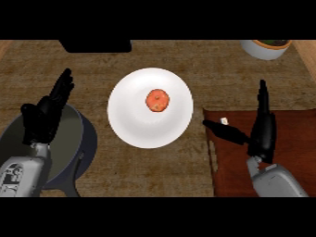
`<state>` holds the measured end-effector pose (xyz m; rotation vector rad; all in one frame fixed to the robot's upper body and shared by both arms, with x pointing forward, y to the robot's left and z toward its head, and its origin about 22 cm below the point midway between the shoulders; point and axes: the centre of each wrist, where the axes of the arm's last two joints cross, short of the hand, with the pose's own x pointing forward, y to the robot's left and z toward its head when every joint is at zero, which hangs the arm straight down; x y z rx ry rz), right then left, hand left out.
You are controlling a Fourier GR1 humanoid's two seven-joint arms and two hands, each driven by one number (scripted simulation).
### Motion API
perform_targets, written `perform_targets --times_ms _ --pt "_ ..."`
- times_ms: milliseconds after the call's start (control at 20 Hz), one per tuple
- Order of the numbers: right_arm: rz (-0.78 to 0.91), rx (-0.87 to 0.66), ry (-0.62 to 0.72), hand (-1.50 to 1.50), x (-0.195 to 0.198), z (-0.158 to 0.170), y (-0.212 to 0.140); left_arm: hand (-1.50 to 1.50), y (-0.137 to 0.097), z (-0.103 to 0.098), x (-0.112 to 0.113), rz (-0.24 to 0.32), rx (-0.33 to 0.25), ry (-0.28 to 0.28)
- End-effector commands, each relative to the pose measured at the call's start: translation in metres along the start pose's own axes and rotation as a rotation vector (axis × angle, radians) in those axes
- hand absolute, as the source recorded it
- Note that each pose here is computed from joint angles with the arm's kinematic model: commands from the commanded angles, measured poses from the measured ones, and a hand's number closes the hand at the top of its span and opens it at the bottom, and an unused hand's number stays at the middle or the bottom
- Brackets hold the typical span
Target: Pick the squash from the tray and place it in the plate
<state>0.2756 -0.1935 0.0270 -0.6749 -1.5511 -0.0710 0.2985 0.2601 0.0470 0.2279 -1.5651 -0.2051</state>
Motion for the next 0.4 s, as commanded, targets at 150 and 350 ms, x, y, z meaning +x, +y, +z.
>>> perform_targets --times_ms 150,350 --pt "-0.023 0.005 0.004 -1.50 -0.040 0.006 -0.054 0.00 -0.004 0.003 -0.017 0.011 -0.030 0.006" --pt "-0.017 0.002 -0.015 -1.50 -0.052 0.000 -0.080 0.00 -0.009 -0.014 -0.005 0.014 -0.016 0.017"
